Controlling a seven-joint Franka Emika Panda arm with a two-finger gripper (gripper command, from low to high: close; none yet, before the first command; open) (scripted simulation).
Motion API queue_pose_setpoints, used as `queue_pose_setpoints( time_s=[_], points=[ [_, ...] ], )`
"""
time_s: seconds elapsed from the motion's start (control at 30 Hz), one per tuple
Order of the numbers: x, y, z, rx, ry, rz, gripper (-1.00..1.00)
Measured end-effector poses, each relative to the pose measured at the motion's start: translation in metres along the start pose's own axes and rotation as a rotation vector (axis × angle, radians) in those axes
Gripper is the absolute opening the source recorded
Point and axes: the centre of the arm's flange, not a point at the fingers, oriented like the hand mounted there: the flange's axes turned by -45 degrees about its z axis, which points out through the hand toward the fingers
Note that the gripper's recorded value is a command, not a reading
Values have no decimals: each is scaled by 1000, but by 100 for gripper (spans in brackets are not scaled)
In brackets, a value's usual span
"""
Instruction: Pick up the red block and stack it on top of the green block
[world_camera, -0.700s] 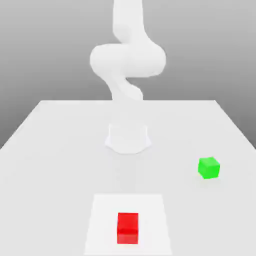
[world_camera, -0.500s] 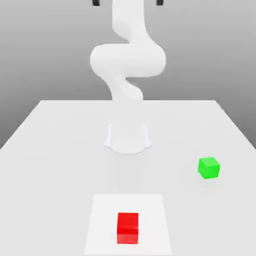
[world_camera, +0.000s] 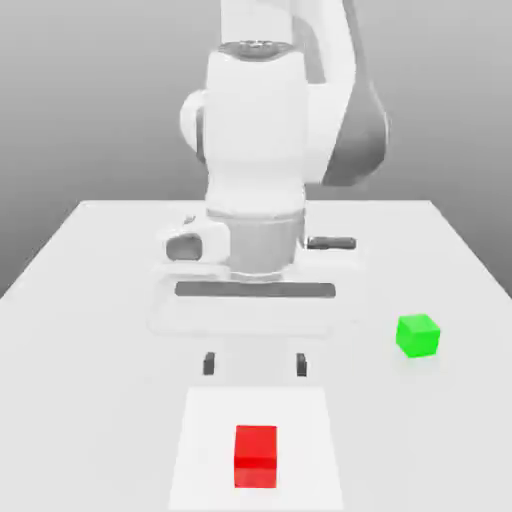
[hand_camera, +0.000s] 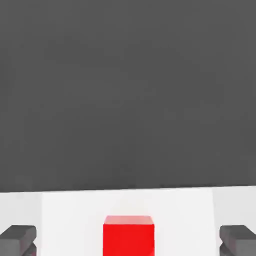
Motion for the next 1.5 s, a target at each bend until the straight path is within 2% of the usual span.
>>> queue_pose_setpoints(
  time_s=[0.1, 0.23, 0.27, 0.5, 0.7, 0.9, 1.0, 1.17, 1.33, 1.5],
  points=[
    [-15, 0, 48, 0, -62, 1, 0],
    [-21, 0, 98, 0, -71, 1, 0],
    [-22, 0, 105, 0, -72, 1, -100],
    [-22, 0, 104, -1, -71, 1, -100],
    [-21, -11, 44, 8, -71, -33, -100],
    [-81, -148, 12, 80, -66, -483, -100],
    [-118, -187, 0, 98, -63, -674, -100],
    [-190, -234, -12, 99, -61, -1000, -100],
    [-268, -260, -14, 64, -61, -1343, -100],
    [-281, -263, 5, 36, -58, -1412, -100]
  ],
)
